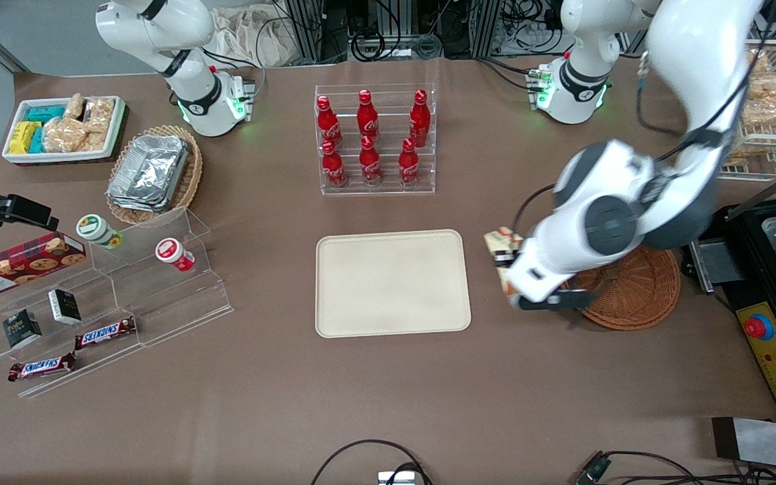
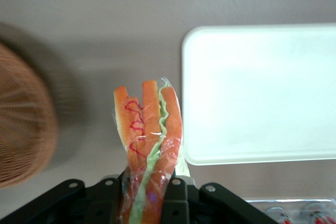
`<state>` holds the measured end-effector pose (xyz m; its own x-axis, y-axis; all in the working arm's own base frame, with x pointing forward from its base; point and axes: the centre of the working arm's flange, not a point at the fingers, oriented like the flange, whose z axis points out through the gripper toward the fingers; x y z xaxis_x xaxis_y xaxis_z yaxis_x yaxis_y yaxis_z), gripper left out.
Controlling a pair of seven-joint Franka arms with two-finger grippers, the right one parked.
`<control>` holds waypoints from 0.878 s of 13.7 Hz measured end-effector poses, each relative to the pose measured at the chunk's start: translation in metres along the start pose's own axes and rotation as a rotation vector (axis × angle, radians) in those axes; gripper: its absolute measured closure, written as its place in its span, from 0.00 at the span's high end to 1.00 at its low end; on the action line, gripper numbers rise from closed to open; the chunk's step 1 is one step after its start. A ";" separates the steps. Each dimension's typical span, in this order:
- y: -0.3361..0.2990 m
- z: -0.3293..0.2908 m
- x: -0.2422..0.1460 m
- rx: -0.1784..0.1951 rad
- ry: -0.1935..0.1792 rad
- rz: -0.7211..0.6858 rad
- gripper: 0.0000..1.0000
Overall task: Place sandwich from basket to tray
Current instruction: 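Carry the held sandwich with the left gripper over to the cream tray, then lower the sandwich onto the tray and open the left gripper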
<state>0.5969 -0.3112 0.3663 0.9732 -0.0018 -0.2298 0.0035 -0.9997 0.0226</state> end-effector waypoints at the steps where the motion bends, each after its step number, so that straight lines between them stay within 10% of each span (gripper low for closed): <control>1: 0.021 0.032 0.001 0.017 -0.015 0.011 0.21; 9: 0.071 0.141 -0.005 0.036 -0.127 0.049 0.19; 12: 0.069 0.133 0.003 0.028 -0.106 0.032 0.45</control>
<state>0.5698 -0.3835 0.2378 0.9431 -0.0347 -0.3308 -0.0351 -0.9994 0.0047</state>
